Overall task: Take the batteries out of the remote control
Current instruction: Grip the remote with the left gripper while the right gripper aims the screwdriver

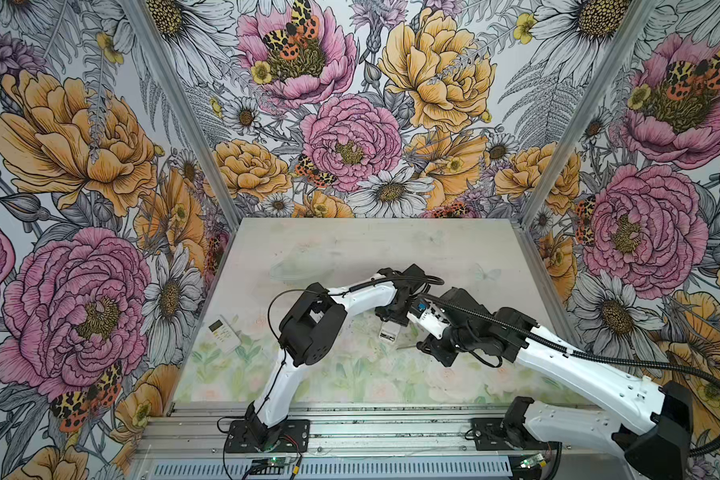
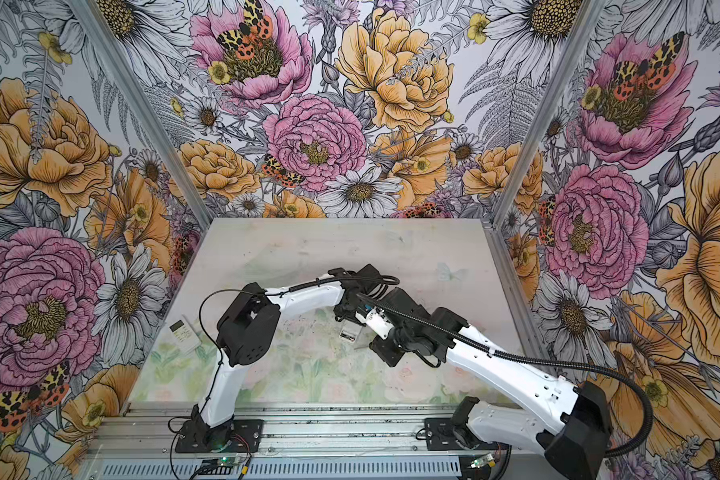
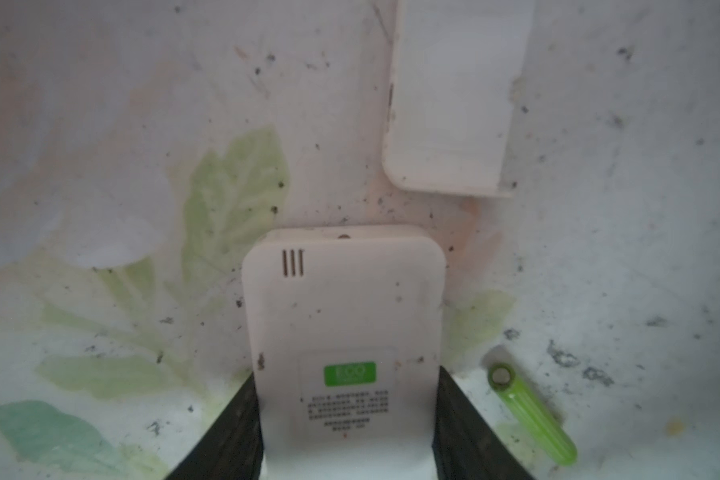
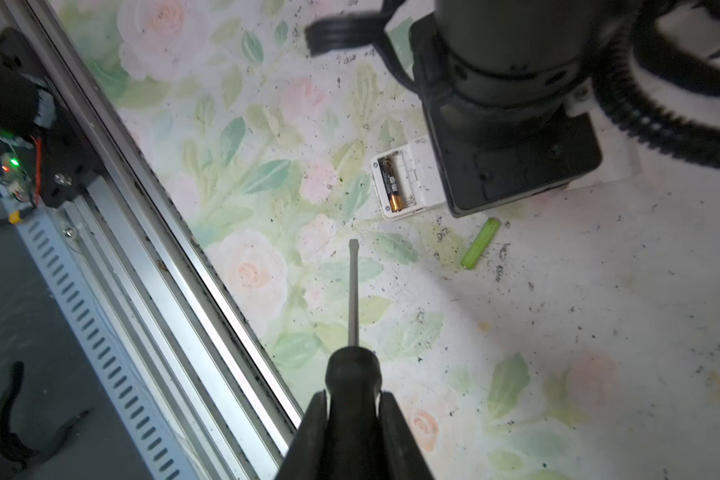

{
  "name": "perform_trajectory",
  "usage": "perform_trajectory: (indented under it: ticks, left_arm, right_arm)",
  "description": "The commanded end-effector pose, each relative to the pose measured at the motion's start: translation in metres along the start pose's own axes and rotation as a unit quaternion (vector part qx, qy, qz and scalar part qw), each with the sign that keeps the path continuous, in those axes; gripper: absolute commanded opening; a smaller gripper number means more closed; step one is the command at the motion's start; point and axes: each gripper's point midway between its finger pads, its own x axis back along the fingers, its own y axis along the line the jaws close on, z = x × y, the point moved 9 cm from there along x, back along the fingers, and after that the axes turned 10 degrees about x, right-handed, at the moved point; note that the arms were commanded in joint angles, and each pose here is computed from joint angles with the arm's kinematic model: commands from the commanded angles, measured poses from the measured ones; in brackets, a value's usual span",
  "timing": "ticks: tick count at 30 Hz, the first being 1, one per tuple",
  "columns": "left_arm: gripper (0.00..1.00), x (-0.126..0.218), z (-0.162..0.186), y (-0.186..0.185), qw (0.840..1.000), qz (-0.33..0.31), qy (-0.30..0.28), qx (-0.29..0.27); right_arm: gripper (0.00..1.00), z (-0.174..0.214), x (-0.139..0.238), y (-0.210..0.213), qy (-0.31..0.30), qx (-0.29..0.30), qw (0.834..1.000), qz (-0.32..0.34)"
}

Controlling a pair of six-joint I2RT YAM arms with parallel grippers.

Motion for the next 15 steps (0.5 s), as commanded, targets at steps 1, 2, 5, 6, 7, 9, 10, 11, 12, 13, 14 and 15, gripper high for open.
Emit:
perform_trajectory:
  ticks: [1,2,5,6,7,9,10,11,12,13,14,15]
  left_arm:
    - [0.33,0.007,0.017,-0.015,0.997,0.044,0.039,-0.049]
    - [0.33,0.006,0.017,-0.016,0.997,0.047,0.041,-0.054]
    - [0.31,0.004,0.019,-0.016,0.996,0.052,0.049,-0.056]
    - [0.3,0.002,0.02,-0.016,0.996,0.052,0.053,-0.054]
    - [0.28,0.0,0.022,-0.016,0.996,0.051,0.058,-0.054]
    - [0.27,-0.003,0.025,-0.016,0.996,0.047,0.061,-0.052]
    - [0.27,-0.004,0.026,-0.016,0.996,0.045,0.061,-0.05]
    - [0.26,-0.004,0.026,-0.016,0.996,0.045,0.063,-0.047]
    - [0.26,-0.005,0.027,-0.016,0.996,0.046,0.065,-0.044]
    - [0.26,-0.005,0.027,-0.016,0.996,0.047,0.067,-0.042]
    - [0.27,-0.005,0.027,-0.017,0.996,0.05,0.067,-0.042]
    - [0.29,-0.004,0.027,-0.017,0.996,0.05,0.066,-0.041]
  right_arm:
    - [0.0,-0.006,0.011,-0.007,0.003,0.056,0.996,0.066]
    - [0.0,-0.007,0.012,-0.006,0.0,0.068,0.995,0.073]
    - [0.0,-0.01,0.009,-0.005,0.001,0.092,0.993,0.08]
    - [0.0,-0.01,0.008,-0.005,0.0,0.093,0.992,0.079]
    - [0.0,-0.011,0.006,-0.005,-0.002,0.093,0.993,0.079]
    - [0.0,-0.011,0.004,-0.004,-0.012,0.091,0.993,0.077]
    - [0.0,-0.012,0.003,-0.004,-0.018,0.087,0.993,0.075]
    - [0.0,-0.012,0.001,-0.003,-0.021,0.084,0.994,0.072]
    - [0.0,-0.012,-0.001,-0.003,-0.024,0.082,0.994,0.071]
    - [0.0,-0.012,-0.003,-0.002,-0.025,0.081,0.994,0.07]
    - [0.0,-0.012,-0.005,-0.002,-0.026,0.079,0.994,0.07]
    - [0.0,-0.012,-0.006,-0.002,-0.027,0.079,0.994,0.069]
